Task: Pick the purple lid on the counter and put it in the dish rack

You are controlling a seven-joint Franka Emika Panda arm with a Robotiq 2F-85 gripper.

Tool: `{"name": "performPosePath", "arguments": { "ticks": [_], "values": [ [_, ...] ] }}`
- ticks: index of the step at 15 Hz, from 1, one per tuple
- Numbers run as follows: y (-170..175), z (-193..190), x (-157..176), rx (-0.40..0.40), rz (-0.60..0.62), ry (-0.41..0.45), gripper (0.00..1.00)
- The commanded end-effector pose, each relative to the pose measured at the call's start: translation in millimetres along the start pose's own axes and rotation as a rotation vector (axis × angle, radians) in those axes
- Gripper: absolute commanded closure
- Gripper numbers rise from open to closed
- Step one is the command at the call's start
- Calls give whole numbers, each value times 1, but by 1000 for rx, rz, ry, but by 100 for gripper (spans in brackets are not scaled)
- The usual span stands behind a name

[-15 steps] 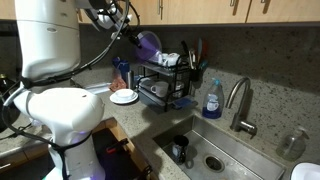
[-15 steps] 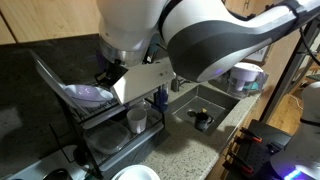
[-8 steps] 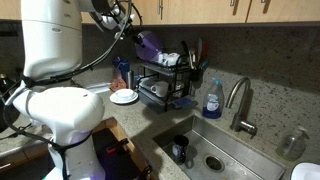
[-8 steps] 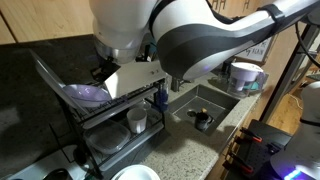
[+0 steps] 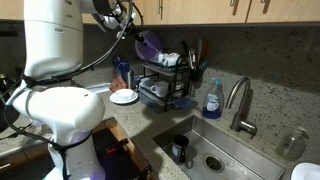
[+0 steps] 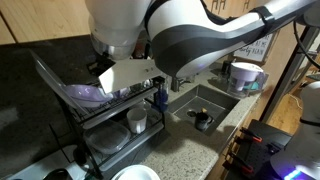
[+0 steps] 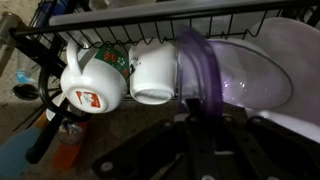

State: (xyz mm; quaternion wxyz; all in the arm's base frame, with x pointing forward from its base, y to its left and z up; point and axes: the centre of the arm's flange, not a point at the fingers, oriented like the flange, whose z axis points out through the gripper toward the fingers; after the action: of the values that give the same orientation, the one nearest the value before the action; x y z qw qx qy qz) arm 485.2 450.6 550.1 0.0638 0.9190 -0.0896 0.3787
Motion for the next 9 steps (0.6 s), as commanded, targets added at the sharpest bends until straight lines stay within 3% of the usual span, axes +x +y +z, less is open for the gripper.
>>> {"name": "performPosePath", "arguments": {
  "ticks": [1, 9],
  "values": [
    [-6, -7, 9, -9, 30, 41, 99],
    [-8, 5, 5, -17, 20, 43, 99]
  ]
}}
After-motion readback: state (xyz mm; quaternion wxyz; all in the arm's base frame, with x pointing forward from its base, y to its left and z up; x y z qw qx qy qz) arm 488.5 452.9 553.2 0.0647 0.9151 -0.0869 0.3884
